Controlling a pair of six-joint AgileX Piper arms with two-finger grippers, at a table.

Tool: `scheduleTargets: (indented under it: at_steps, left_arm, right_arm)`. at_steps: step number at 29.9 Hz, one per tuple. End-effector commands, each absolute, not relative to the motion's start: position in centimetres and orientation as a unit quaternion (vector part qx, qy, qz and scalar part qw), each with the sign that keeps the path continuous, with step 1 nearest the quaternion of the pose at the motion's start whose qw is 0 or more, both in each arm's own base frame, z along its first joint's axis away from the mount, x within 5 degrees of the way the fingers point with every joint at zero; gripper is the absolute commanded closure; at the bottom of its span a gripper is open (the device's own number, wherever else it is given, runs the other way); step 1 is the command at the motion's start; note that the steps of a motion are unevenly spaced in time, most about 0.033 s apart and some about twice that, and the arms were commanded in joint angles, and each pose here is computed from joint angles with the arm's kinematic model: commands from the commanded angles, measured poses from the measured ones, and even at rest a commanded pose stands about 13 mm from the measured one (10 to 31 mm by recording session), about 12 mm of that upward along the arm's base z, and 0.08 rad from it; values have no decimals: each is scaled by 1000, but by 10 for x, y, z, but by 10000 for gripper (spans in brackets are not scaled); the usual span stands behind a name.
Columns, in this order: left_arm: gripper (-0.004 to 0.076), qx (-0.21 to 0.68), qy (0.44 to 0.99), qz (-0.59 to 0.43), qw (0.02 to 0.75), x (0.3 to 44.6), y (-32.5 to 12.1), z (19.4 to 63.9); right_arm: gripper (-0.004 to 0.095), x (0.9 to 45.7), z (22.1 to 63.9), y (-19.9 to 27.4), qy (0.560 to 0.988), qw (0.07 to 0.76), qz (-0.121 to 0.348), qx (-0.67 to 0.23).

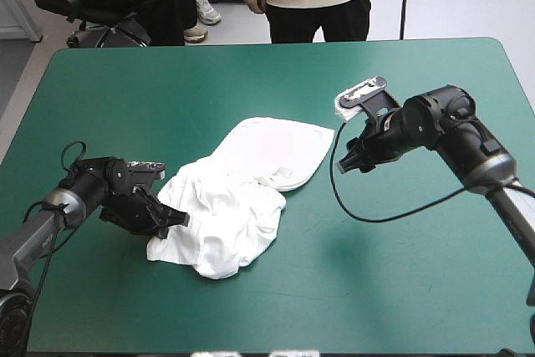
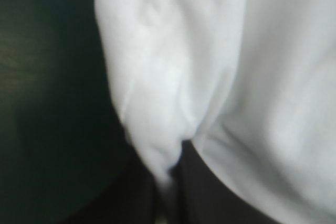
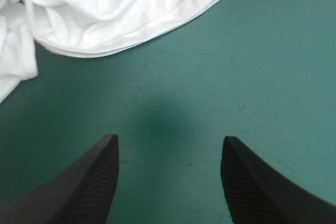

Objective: Fold the cloth

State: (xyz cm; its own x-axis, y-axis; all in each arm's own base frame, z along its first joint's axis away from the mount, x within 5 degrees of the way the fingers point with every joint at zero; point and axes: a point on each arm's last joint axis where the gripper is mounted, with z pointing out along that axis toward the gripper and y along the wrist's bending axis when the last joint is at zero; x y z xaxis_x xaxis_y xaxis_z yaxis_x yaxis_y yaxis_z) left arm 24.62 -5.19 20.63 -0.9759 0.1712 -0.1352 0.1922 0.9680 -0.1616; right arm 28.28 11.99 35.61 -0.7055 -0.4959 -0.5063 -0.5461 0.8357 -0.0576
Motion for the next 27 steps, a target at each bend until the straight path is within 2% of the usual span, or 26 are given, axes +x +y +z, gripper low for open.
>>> scheduleTargets:
  at_steps: [1, 9, 14, 21, 25, 27]
  left_arm:
    - [741, 88, 988, -96, 79, 248, -54, 215]
    - [741, 86, 988, -99, 77, 248, -55, 215]
    - [741, 85, 988, -101, 74, 247, -55, 215]
    - [741, 85, 988, -101, 74, 247, -55, 215]
    - [741, 85, 988, -101, 74, 247, -55, 215]
    - [741, 85, 988, -101, 74, 247, -55, 215]
  right_arm:
    - [347, 308, 351, 115, 916, 285, 68, -274]
    - [241, 373, 319, 138, 920, 254, 76, -288]
    - [241, 409, 308, 151, 922, 242, 77, -293]
    - [246, 444, 271, 164, 931, 191, 79, -302]
    - [278, 451, 256, 170, 937, 173, 84, -292]
    - [330, 449, 252, 177, 936, 166, 86, -298]
